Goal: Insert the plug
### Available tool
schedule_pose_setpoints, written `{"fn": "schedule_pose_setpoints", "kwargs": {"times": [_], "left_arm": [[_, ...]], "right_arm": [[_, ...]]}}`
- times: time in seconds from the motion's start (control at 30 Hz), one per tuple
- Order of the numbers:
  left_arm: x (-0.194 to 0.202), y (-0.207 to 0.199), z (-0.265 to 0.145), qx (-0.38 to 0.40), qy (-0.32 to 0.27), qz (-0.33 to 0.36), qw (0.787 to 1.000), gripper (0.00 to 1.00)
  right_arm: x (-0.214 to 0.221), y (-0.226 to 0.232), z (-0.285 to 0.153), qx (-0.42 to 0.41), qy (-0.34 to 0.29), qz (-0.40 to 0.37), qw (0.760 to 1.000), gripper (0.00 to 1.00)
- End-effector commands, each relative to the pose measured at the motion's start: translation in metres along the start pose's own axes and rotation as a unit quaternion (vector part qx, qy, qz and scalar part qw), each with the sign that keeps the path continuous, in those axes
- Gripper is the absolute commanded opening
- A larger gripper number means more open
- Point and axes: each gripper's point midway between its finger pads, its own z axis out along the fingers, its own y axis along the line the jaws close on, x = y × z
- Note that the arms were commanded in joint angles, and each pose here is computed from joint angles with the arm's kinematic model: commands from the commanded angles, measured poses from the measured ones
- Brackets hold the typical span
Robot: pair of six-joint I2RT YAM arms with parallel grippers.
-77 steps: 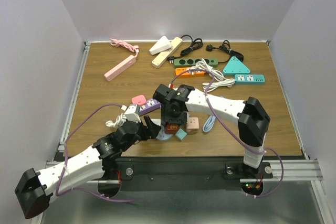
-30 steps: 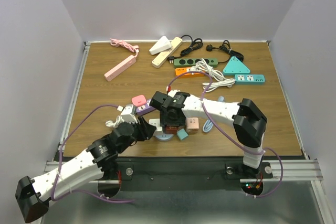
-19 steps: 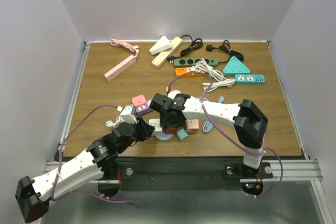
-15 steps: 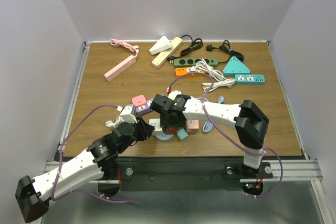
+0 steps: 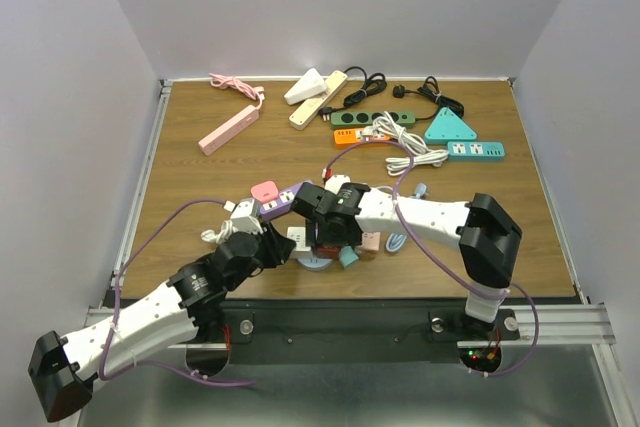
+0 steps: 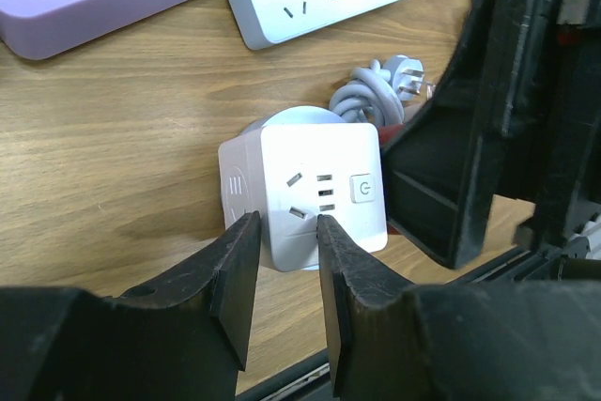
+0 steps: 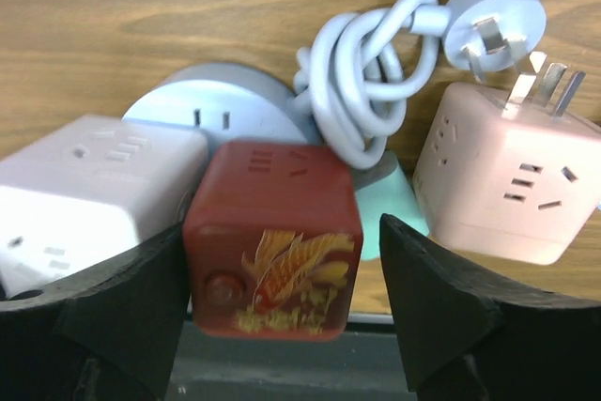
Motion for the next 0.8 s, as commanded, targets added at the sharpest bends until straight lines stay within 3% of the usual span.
{"fn": "schedule_pose_setpoints", "kwargs": {"times": [0.0, 0.4, 0.77], "left_arm": [[-0.015, -0.013, -0.002, 0.01, -0.017, -0.006, 1.0, 0.4], [-0.014, -0.012, 0.0, 0.006, -0.016, -0.005, 1.0, 0.4], [-0.014, -0.012, -0.001, 0.007, -0.015, -0.005, 1.0, 0.39]], "right_arm": [[-0.009, 0.011, -0.028, -0.045, -0.02, -0.001, 0.999, 0.82], [-0.019, 0.003, -0.052, -0.077, -0.052, 0.025, 0.995, 0.83], [-0.011, 0.0, -0.037, -0.064, -0.043, 0.019, 0.997, 0.61]]}}
